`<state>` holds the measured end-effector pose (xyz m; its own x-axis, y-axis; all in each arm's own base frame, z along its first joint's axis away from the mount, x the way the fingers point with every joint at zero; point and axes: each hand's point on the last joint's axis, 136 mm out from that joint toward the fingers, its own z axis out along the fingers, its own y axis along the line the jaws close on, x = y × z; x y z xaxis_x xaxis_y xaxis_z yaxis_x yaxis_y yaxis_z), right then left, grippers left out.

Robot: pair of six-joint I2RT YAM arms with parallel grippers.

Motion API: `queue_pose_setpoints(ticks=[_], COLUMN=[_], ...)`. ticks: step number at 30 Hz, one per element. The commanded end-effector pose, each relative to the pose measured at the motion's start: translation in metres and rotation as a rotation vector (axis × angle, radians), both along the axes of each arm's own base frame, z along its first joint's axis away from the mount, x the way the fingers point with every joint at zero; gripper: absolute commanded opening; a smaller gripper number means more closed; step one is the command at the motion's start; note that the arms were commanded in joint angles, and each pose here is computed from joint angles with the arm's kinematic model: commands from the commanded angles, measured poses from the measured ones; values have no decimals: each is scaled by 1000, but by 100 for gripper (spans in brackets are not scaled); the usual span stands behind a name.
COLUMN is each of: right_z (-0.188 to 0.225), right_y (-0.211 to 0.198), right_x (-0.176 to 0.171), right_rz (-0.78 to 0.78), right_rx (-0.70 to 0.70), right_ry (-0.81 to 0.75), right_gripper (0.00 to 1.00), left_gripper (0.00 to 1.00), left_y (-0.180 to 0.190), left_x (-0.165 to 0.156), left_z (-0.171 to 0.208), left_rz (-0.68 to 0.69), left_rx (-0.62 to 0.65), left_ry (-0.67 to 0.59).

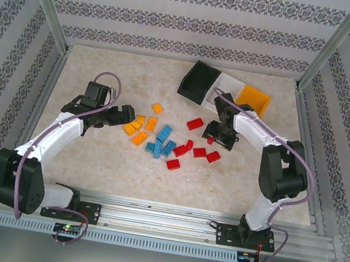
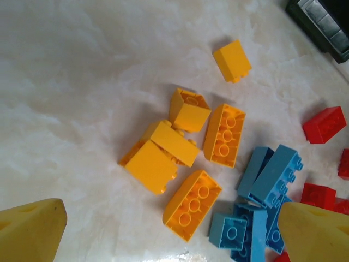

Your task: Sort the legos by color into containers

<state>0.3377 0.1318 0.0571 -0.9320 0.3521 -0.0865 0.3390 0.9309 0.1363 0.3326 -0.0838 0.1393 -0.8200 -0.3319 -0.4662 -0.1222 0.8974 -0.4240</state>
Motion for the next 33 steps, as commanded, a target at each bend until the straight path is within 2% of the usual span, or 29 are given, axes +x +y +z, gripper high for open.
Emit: queue_pose_setpoints(ticks=[1, 7, 14, 17, 22, 33], right_z=[-8, -19, -27, -27, -12, 82], right_y=[-1, -3, -6, -6, -9, -18], right_x=[15, 32, 43, 43, 41, 47], right_rz=[-7, -14, -16, -15, -13, -26], right_rx=[-29, -43, -45, -41, -29, 59], right_ry=[-10, -6, 20, 22, 1, -183], right_gripper=[65, 55, 35, 30, 29, 29], left_gripper=[100, 100, 100, 100, 100, 100], left_y=[6, 10, 13, 13, 11, -8], left_x=[-17, -23, -27, -26, -23, 0], left_z=[-6, -5, -6, -8, -13, -17], left_rz=[-15, -17, -5, 1, 13, 4], left_rx=[41, 59, 70, 67, 41, -61], left_ry=[41, 54, 57, 61, 64, 57])
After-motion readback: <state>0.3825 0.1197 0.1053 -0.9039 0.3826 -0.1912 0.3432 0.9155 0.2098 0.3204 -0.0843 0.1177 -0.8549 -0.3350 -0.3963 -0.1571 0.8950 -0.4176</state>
